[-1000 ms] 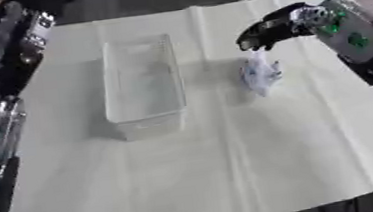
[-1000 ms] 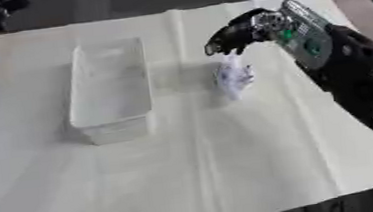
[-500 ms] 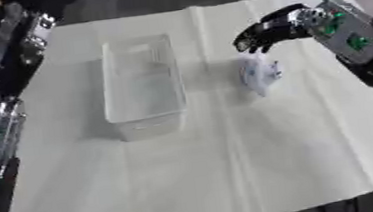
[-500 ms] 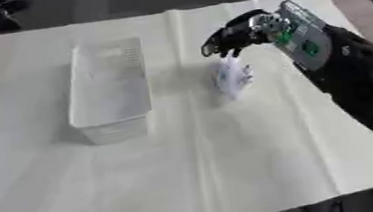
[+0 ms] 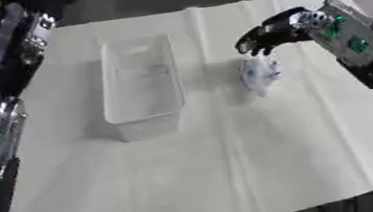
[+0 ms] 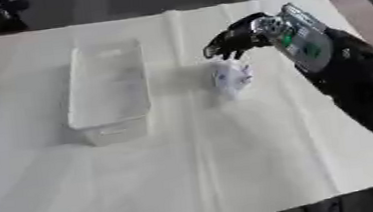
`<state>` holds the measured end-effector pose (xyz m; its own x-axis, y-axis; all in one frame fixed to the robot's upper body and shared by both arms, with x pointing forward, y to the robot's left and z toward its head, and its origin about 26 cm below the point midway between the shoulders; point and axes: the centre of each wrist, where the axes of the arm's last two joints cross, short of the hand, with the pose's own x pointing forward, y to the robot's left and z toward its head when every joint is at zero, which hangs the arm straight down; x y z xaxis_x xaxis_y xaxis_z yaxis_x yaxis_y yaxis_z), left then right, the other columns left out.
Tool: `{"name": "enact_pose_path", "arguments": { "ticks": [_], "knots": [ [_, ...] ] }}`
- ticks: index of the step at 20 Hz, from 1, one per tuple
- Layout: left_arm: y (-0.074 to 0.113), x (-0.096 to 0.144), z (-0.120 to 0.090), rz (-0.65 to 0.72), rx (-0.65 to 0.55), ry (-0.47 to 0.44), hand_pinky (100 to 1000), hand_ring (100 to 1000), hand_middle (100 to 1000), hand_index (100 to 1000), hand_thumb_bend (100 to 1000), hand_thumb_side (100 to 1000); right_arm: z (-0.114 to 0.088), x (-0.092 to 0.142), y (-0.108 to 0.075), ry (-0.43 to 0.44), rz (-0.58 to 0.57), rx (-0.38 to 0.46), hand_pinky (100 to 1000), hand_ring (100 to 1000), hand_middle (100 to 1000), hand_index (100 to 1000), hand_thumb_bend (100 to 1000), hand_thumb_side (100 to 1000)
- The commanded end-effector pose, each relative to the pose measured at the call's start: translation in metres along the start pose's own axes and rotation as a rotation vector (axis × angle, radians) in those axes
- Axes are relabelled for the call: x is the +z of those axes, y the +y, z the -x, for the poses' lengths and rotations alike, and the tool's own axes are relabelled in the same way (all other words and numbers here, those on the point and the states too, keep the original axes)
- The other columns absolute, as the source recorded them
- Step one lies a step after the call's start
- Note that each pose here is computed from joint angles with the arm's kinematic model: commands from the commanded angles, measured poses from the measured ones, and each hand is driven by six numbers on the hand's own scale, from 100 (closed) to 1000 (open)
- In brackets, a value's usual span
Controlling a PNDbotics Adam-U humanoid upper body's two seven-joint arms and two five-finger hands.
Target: Pick up objects on the table and place them in the box.
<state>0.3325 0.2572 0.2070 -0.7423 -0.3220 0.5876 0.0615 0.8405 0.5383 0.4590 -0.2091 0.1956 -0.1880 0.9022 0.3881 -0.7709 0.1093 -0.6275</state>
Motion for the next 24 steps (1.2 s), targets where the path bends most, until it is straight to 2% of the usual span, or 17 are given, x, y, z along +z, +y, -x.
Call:
{"name": "enact_pose_path", "arguments": {
  "ticks": [1, 9, 17, 24],
  "knots": [
    [0.006, -0.003, -0.005, -0.005, -0.014, -0.024, 871, 919, 928, 857, 104, 910, 0.005, 0.011, -0.009, 0.030, 0.010, -0.006, 932, 934, 1000, 1000, 100, 908],
    [0.006, -0.003, -0.005, -0.007, -0.011, -0.024, 872, 919, 929, 857, 104, 909, 0.009, 0.010, -0.008, 0.072, 0.036, 0.027, 938, 938, 1000, 1000, 100, 862],
    [0.005, -0.003, -0.005, -0.006, -0.007, -0.026, 873, 919, 929, 857, 104, 909, 0.009, 0.001, -0.003, 0.113, 0.038, 0.082, 959, 952, 1000, 1000, 100, 872],
    [0.005, -0.003, -0.005, -0.004, -0.005, -0.028, 874, 920, 929, 858, 103, 909, 0.007, -0.005, 0.001, 0.090, 0.020, 0.084, 961, 954, 1000, 1000, 100, 892]
  ]
}}
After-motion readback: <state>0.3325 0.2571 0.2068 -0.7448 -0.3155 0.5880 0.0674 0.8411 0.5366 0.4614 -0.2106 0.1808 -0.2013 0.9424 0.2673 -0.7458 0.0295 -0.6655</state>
